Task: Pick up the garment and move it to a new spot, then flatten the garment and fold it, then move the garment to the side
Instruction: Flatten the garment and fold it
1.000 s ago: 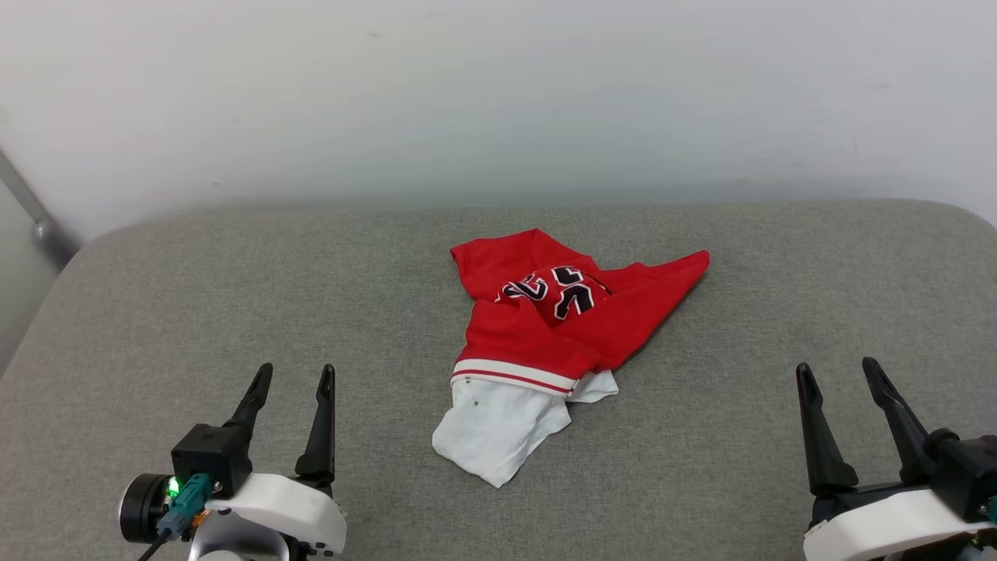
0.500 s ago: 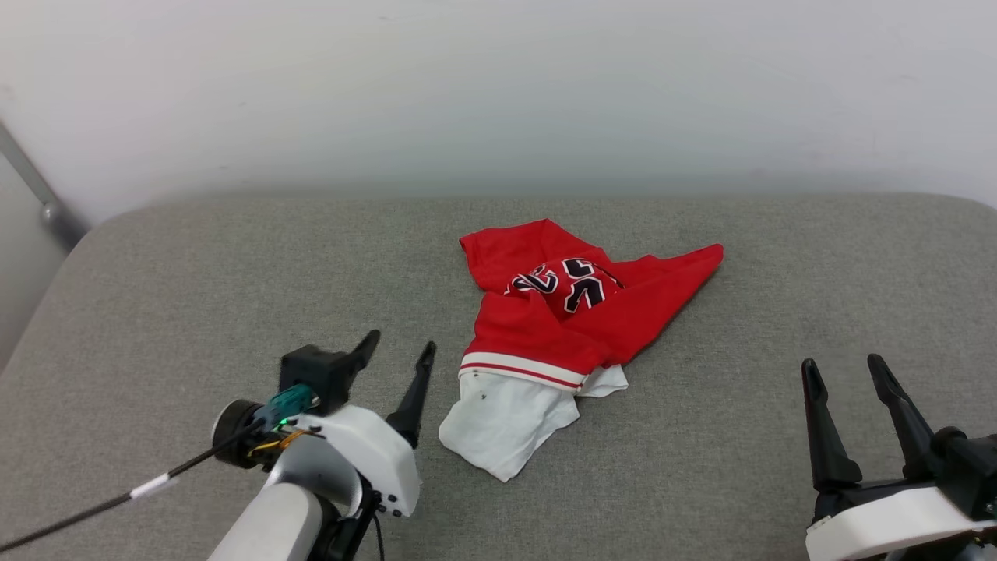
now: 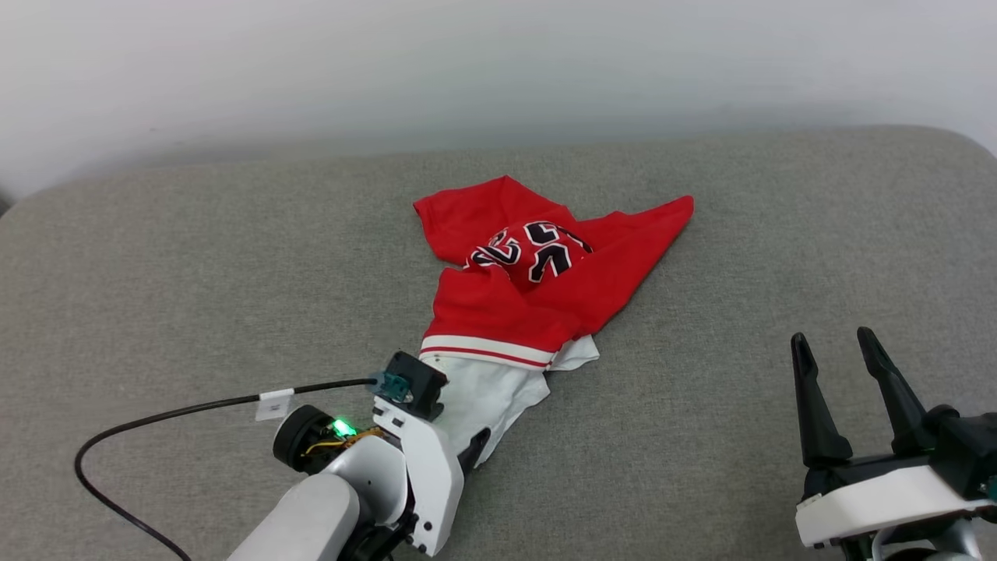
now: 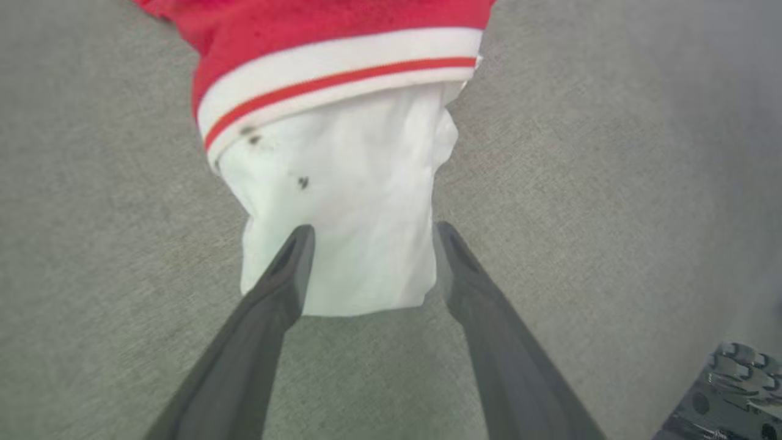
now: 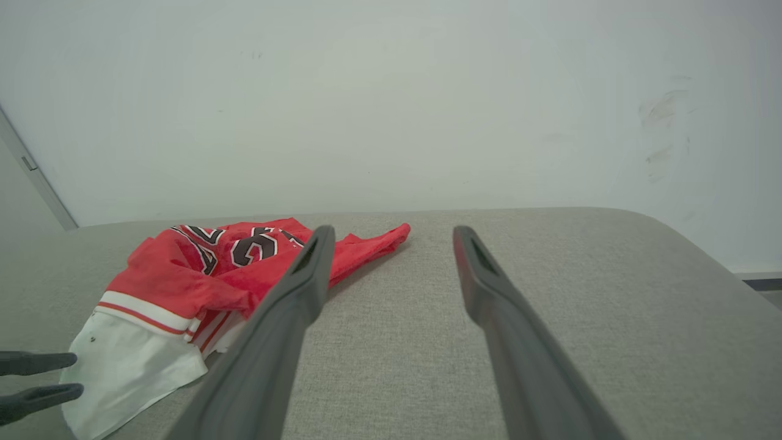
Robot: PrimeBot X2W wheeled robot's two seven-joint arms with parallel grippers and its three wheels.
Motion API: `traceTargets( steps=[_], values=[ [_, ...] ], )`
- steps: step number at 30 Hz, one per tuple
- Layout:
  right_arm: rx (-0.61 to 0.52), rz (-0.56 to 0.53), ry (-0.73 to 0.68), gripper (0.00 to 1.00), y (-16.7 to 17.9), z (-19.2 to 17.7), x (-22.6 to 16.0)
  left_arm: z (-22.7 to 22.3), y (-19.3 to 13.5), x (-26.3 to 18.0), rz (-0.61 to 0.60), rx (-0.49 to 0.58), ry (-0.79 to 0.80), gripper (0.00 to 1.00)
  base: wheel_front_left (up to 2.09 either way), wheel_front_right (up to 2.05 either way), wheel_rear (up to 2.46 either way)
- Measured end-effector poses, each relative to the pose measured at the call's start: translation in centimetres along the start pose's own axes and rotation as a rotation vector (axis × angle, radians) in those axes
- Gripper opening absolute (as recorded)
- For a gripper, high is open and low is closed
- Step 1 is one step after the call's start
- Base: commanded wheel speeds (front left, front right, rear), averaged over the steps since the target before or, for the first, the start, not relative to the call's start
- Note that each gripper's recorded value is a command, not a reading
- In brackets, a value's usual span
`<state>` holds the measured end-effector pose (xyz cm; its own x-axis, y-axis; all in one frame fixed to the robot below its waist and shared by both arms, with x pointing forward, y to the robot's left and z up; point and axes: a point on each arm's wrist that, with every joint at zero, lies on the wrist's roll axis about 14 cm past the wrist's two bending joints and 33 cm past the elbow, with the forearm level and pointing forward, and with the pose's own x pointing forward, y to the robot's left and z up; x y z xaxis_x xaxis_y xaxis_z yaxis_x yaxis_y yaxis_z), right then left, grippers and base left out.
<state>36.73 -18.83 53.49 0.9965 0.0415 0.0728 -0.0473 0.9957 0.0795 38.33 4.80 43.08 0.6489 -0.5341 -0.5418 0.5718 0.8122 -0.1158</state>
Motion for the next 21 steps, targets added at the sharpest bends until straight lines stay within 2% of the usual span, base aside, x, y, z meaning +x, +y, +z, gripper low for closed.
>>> traceTargets(
  steps=[9, 16, 17, 18, 19, 20, 21],
  values=[
    [0.010, 0.018, 0.013, 1.00, 0.6, -0.7, 1.0, -3.5, -1.5, 1.5, -0.086, 0.078, 0.183, 1.00, 0.00, 0.00, 0.00],
    [0.007, 0.025, 0.014, 1.00, 0.7, -0.9, 2.0, -4.5, -1.1, 2.6, -0.112, 0.116, 0.279, 1.00, 0.00, 0.00, 0.00],
    [0.007, 0.023, 0.019, 1.00, 0.7, -1.1, 2.1, -4.7, -1.1, 2.8, -0.119, 0.124, 0.296, 0.98, 0.00, 0.00, 0.00],
    [0.007, 0.022, 0.024, 1.00, 0.6, -1.3, 2.1, -5.0, -1.2, 2.9, -0.129, 0.121, 0.314, 0.49, 0.00, 0.00, 0.00],
    [0.007, 0.019, 0.028, 1.00, 0.5, -1.5, 2.1, -5.1, -1.3, 3.0, -0.138, 0.113, 0.330, 0.34, 0.00, 0.00, 0.00],
    [0.007, 0.016, 0.032, 1.00, 0.4, -1.6, 2.1, -5.2, -1.4, 3.0, -0.148, 0.113, 0.343, 0.14, 0.00, 0.00, 0.00],
    [0.007, 0.014, 0.032, 1.00, 0.4, -1.6, 2.1, -5.3, -1.4, 3.0, -0.152, 0.113, 0.347, 0.00, 0.00, 0.00, 0.00]
  ],
)
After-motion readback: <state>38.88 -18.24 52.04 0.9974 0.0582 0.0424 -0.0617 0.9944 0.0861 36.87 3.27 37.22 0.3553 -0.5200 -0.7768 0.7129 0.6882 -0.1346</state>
